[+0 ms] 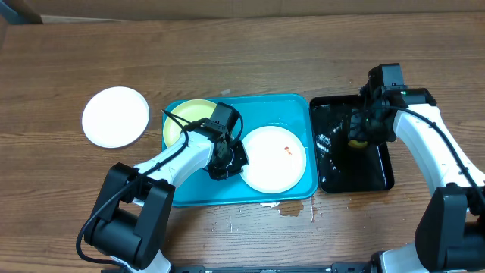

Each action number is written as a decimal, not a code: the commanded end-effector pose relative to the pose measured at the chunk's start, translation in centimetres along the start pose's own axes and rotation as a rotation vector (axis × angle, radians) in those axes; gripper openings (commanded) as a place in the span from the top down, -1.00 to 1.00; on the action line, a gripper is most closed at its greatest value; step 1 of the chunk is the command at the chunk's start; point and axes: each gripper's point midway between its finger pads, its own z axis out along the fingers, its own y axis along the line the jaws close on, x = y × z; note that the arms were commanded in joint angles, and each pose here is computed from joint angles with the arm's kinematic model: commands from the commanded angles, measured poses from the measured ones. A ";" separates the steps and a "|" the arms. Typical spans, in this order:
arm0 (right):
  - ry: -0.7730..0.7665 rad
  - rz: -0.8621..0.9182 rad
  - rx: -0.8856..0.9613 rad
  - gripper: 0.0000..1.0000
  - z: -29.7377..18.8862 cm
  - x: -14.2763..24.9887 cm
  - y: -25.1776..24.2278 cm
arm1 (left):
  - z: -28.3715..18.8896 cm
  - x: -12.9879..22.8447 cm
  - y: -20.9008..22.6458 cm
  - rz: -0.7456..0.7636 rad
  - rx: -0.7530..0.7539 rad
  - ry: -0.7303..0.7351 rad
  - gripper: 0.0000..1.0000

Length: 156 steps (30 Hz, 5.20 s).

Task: Clean dirty plates on tray and stack at the side
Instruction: 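Grasp the green sponge and dip it in the water, then scrub the sauce on the white plate with the sponge in right gripper, then return the sponge to the black tray and release it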

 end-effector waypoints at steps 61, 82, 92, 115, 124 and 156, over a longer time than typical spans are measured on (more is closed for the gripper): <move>-0.095 -0.490 0.111 0.92 8.7 3.3 15.7 | 0.6 -1.5 1.4 -0.148 -0.056 -0.067 0.92; 0.015 -0.510 -0.008 0.92 9.2 6.2 16.8 | 0.6 -1.4 1.0 -0.145 -0.035 -0.056 0.92; 0.112 -0.558 -0.231 0.92 8.6 8.8 20.0 | 0.6 -1.4 1.0 -0.145 -0.035 -0.056 0.92; 0.006 -0.336 -0.351 0.92 -3.3 -2.9 14.4 | 0.6 -1.4 1.0 -0.119 -0.038 -0.055 0.80; 0.025 -0.070 -0.087 0.92 -0.7 -4.6 2.1 | 0.6 -1.4 1.0 -0.111 -0.040 -0.057 0.70; -0.076 0.120 -0.110 -0.60 -1.8 -7.9 -2.7 | 0.7 -0.9 1.4 -0.015 -0.055 -0.036 0.12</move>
